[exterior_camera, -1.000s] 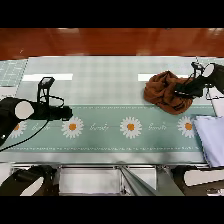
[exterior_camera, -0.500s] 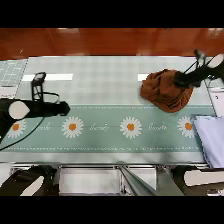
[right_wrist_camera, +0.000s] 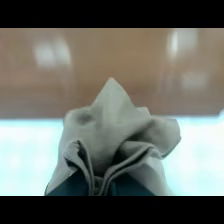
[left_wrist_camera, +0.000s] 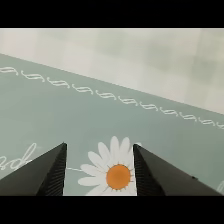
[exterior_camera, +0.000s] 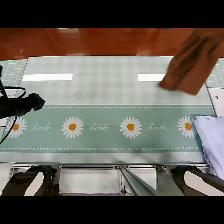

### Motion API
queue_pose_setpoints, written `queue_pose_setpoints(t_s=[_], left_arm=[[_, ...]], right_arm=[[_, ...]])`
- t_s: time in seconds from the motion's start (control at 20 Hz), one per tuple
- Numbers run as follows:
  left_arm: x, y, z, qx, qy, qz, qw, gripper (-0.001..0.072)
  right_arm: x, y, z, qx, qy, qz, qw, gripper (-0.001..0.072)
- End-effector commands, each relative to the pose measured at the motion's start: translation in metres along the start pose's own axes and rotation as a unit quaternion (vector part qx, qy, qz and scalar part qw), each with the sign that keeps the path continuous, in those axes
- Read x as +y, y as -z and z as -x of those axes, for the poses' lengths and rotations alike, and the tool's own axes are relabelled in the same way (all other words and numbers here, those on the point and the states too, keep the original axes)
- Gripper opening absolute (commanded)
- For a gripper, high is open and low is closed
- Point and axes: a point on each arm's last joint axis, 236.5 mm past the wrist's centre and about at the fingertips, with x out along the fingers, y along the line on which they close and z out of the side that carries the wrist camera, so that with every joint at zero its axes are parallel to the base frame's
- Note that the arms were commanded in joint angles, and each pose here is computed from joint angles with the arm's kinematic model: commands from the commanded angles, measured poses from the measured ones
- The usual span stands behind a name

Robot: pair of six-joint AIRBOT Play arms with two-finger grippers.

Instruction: Fold the shirts.

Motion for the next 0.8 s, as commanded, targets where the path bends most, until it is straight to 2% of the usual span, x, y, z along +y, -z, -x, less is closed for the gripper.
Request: queue_pose_setpoints(t_s=[0.0,0.15,0.3,0.55,0.75], left_arm=[[-0.017,0.015,0.014,0.013,0.037,-0.001,0.999,0.0508],[-0.041,0.028,0.010,0.023,0.079,-0.011,0.997,0.0508],[-0.054,0.034,0.008,0.027,0.095,-0.026,0.995,0.0508],[-0.061,0.036,0.008,0.028,0.102,-0.036,0.994,0.0508],[-0.061,0.033,0.008,0.021,0.103,-0.035,0.994,0.0508]], right_arm=[[0.051,-0.070,0.086,-0.119,-0.047,0.033,0.991,0.0040],[0.081,-0.091,0.124,-0.169,-0.091,0.039,0.981,0.0039],[0.099,-0.080,0.135,-0.153,-0.121,0.045,0.980,0.0040],[0.165,-0.019,0.141,-0.066,-0.234,0.102,0.965,0.0039],[0.227,0.073,0.093,0.068,-0.298,0.133,0.943,0.0040]])
